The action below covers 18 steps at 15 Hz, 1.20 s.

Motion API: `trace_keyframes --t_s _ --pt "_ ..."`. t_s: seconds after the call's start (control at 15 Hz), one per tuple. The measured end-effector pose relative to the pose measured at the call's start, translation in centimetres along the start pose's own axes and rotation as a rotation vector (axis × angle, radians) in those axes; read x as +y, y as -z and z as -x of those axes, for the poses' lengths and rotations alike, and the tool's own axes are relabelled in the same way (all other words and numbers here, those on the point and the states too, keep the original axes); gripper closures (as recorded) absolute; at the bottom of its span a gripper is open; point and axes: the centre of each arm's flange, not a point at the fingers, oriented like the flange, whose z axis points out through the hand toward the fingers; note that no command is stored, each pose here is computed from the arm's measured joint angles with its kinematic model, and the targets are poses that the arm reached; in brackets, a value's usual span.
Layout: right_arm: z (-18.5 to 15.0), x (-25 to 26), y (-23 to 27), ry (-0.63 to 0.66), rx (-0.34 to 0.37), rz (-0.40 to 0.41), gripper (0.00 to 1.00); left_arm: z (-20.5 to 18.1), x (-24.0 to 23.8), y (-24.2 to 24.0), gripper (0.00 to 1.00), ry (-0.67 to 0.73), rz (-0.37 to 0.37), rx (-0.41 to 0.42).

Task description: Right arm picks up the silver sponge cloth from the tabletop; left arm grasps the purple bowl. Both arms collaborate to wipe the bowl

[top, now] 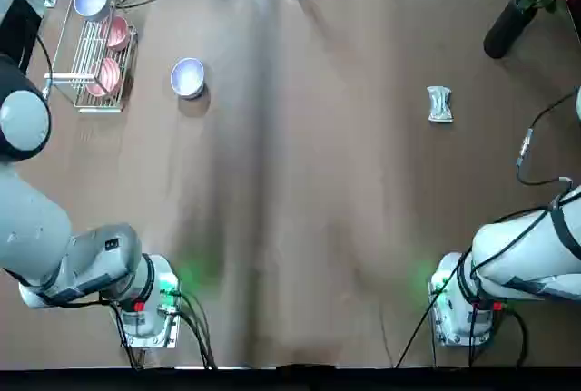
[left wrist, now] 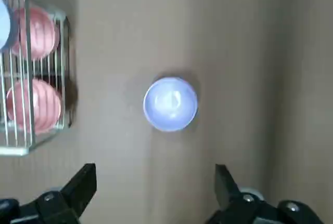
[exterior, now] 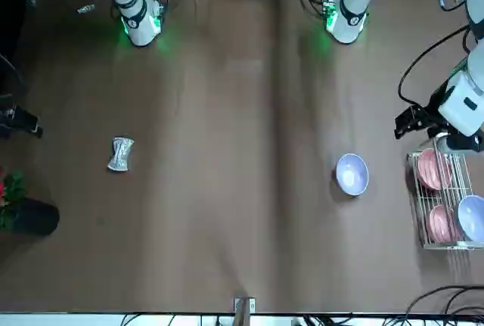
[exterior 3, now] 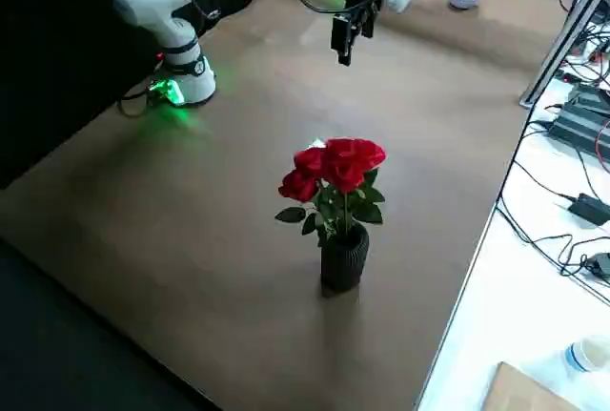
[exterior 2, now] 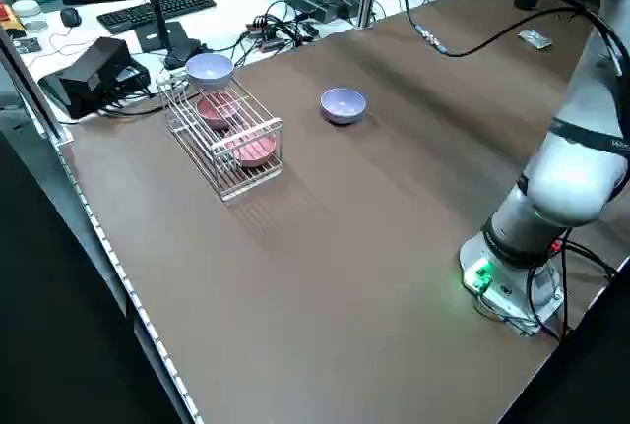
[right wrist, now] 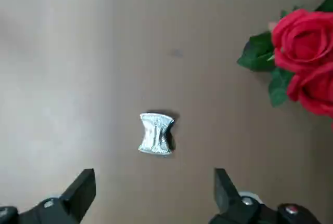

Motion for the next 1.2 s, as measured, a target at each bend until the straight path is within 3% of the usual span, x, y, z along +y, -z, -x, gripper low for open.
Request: trace_keyframes --t_s 0.33,0.4,0.53,0.73,0.93,1.2 --pt "-0.1 -0.2 -1.6 0.003 -0.031 -0.011 0.00 -0.5 -3.2 -5.3 0.00 0.047 0.001 -0.102" --pt "-1.0 0.0 -3.9 0.001 -0.057 -0.017 0.00 -2.0 -4.1 -9.8 0.00 0.057 0.024 -0.123" --pt "-2.1 0.3 -6.4 -0.001 -0.074 -0.022 0.00 -2.7 -3.9 -12.9 0.00 0.054 0.037 -0.119" --pt "-3.0 0.7 -12.7 -0.006 -0.148 -0.037 0.00 -2.7 -3.4 -18.9 0.00 0.050 0.055 -0.047" --pt "-2.7 0.4 -19.6 -0.015 -0.173 -0.040 0.00 -1.3 -3.2 -25.2 0.00 0.045 0.064 0.035" --pt "-1.1 -0.6 -26.9 -0.037 -0.257 -0.046 0.00 0.7 -5.5 -32.6 0.00 -0.002 0.021 0.043"
